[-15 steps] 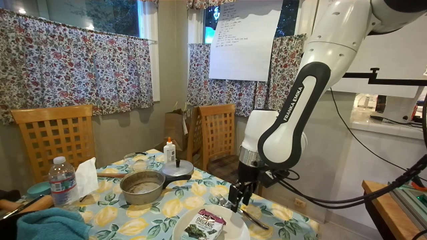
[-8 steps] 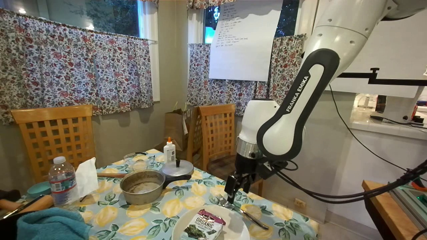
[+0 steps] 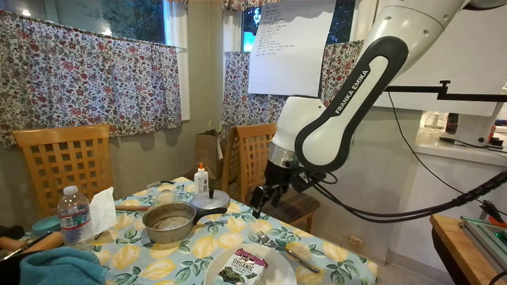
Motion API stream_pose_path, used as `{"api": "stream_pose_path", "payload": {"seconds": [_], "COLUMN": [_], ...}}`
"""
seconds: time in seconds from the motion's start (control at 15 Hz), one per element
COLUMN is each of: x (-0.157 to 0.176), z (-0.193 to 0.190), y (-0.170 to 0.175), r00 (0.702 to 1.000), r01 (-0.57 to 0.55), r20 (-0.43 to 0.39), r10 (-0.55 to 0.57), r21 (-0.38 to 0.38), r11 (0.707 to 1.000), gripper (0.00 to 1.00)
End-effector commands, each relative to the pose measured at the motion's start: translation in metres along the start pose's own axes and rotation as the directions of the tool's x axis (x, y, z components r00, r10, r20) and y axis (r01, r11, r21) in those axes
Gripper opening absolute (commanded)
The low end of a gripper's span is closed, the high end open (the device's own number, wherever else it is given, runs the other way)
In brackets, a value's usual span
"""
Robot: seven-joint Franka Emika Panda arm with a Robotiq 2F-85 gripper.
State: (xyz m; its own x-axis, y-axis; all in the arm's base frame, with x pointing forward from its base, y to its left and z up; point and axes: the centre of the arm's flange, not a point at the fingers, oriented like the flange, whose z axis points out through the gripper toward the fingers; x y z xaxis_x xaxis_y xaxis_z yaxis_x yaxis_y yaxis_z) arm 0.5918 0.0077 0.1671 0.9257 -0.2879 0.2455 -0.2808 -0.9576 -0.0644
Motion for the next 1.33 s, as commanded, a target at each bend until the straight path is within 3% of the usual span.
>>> {"api": "stream_pose_path", "payload": {"seconds": [0.0, 0.33, 0.73, 0.87, 0.93, 1.27], "x": [0.036, 0.071, 0.080, 0.081, 0.061, 0.066], "z": [-0.001, 0.007, 0.040, 0.051, 0.032, 0.045], "y": [-0.023, -0.069, -0.122, -0.132, -0.122, -0.127], "r00": [0.995, 0.974, 0.938, 0.927, 0.942, 0.936], "r01": [0.087, 0.222, 0.344, 0.369, 0.333, 0.349], "r20": [-0.048, -0.069, -0.013, 0.004, -0.008, -0.005], "r10": [-0.086, -0.218, -0.346, -0.374, -0.336, -0.352], "r21": [0.016, 0.064, 0.138, 0.148, 0.137, 0.144], "r11": [0.996, 0.973, 0.929, 0.917, 0.933, 0.926], "gripper": [1.00, 1.00, 1.00, 1.00, 1.00, 1.00]}}
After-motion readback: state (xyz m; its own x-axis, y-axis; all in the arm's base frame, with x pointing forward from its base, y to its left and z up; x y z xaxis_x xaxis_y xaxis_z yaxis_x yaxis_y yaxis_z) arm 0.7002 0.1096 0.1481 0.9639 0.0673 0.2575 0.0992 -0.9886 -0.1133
